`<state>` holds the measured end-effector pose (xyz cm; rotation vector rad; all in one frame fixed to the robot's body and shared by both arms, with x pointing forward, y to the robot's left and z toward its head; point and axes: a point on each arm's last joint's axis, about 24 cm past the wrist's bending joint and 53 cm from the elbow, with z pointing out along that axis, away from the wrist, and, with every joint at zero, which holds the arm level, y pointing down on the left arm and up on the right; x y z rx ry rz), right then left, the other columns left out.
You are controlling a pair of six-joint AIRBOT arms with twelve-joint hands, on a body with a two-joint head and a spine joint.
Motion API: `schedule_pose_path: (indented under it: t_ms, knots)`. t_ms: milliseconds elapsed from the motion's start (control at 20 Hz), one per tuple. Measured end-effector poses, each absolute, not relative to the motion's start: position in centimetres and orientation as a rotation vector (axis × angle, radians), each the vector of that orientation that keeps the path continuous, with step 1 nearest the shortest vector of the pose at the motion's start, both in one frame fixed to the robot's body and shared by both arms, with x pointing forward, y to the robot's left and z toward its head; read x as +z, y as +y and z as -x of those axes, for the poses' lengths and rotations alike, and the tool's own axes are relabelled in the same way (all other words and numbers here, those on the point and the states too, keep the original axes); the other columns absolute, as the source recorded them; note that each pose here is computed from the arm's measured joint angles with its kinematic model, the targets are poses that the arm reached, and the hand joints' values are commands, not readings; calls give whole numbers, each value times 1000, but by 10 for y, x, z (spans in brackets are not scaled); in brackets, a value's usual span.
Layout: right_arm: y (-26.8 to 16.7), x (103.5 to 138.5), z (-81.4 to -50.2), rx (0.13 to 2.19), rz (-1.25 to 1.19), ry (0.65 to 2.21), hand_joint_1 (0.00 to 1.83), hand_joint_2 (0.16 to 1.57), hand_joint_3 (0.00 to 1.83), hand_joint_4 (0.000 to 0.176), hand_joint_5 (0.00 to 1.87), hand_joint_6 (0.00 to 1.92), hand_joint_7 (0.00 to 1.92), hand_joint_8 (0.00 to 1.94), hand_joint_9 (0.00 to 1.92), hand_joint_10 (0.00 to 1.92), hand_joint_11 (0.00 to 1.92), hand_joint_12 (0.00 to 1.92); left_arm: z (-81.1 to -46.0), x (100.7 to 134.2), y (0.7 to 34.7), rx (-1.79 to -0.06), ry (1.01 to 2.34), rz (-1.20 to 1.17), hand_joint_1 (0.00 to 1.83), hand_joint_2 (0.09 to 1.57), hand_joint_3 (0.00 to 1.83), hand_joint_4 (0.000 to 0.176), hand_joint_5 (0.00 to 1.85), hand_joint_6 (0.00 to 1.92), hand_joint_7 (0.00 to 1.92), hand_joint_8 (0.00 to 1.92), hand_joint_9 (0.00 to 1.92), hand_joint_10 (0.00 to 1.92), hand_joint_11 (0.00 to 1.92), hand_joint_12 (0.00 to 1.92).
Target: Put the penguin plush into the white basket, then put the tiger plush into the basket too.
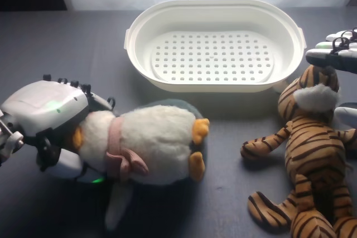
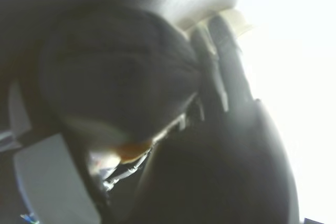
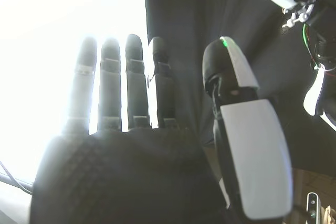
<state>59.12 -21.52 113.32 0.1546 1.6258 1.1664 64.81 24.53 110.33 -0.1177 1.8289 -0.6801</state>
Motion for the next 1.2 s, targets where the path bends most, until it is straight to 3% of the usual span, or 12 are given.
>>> schedule_pose_path:
  t_ms: [150, 350, 400, 550, 600, 700, 800, 900, 950, 1050, 1150, 1200]
  knots:
    - [-217, 1132, -592, 1163, -161, 1628, 680, 1319, 6, 12, 459, 4, 405, 4, 310, 3, 125, 377, -647, 1107, 243, -693, 1813, 124, 1276, 1087, 0, 0, 1335, 18, 950, 1292, 822, 1471, 416, 1920]
    - [-218, 1132, -592, 1161, -163, 1627, 680, 1323, 5, 7, 457, 2, 425, 10, 328, 9, 133, 376, -642, 1147, 246, -734, 1697, 115, 1282, 1078, 0, 0, 1330, 16, 999, 1234, 974, 1406, 828, 1852]
    - [-218, 1133, -593, 1160, -162, 1626, 676, 1324, 5, 7, 460, 3, 431, 11, 333, 10, 138, 376, -645, 1167, 252, -763, 1622, 141, 1230, 999, 0, 0, 1419, 76, 947, 1334, 876, 1705, 761, 1907]
    - [-218, 1133, -593, 1160, -161, 1626, 683, 1331, 6, 7, 460, 2, 432, 8, 339, 10, 144, 376, -660, 1203, 270, -769, 1477, 194, 1288, 1012, 11, 0, 1308, 203, 1205, 795, 1041, 838, 720, 1461]
    - [-218, 1133, -593, 1159, -160, 1626, 669, 1331, 5, 8, 457, 0, 424, 3, 335, 6, 145, 376, -673, 1214, 276, -772, 1424, 226, 1379, 1009, 1, 0, 1272, 262, 1269, 498, 1110, 995, 854, 1378]
    - [-218, 1133, -593, 1159, -156, 1626, 694, 1330, 2, 4, 467, 3, 430, 4, 349, 8, 164, 385, -695, 1223, 274, -783, 1383, 262, 1307, 994, 1, 0, 1232, 468, 1364, 347, 1226, 716, 1056, 1237]
    - [-219, 1133, -594, 1156, -154, 1625, 692, 1328, 0, 0, 472, 3, 442, 6, 351, 5, 156, 385, -715, 1221, 266, -763, 1403, 270, 1394, 1024, 0, 0, 1076, 756, 1398, 69, 1122, 1032, 912, 1216]
    - [-220, 1134, -595, 1152, -153, 1624, 674, 1334, 2, 0, 468, 1, 443, 3, 334, 0, 134, 380, -740, 1220, 256, -707, 1453, 246, 1403, 1022, 0, 0, 1063, 770, 1414, 88, 1100, 949, 802, 983]
    - [-220, 1133, -595, 1153, -152, 1624, 682, 1330, 0, 0, 472, 2, 448, 4, 341, 3, 146, 389, -750, 1221, 254, -681, 1471, 239, 1310, 1006, 0, 0, 1142, 656, 1435, 189, 1183, 714, 944, 1152]
    - [-219, 1133, -593, 1156, -144, 1627, 721, 1335, 1, 0, 472, 1, 445, 1, 342, 2, 142, 396, -771, 1223, 251, -633, 1516, 228, 1282, 1018, 0, 0, 1235, 410, 1224, 705, 1153, 678, 963, 1319]
    - [-218, 1133, -593, 1157, -142, 1627, 776, 1333, 0, 0, 479, 3, 444, 1, 341, 2, 138, 410, -782, 1222, 248, -577, 1564, 193, 1266, 1044, 0, 0, 1218, 441, 1105, 910, 1073, 316, 791, 1092]
    - [-218, 1133, -593, 1157, -142, 1627, 765, 1332, 0, 0, 498, 7, 451, 3, 340, 1, 137, 416, -783, 1218, 249, -549, 1584, 178, 1230, 974, 0, 0, 953, 131, 906, 376, 965, 168, 622, 1075]
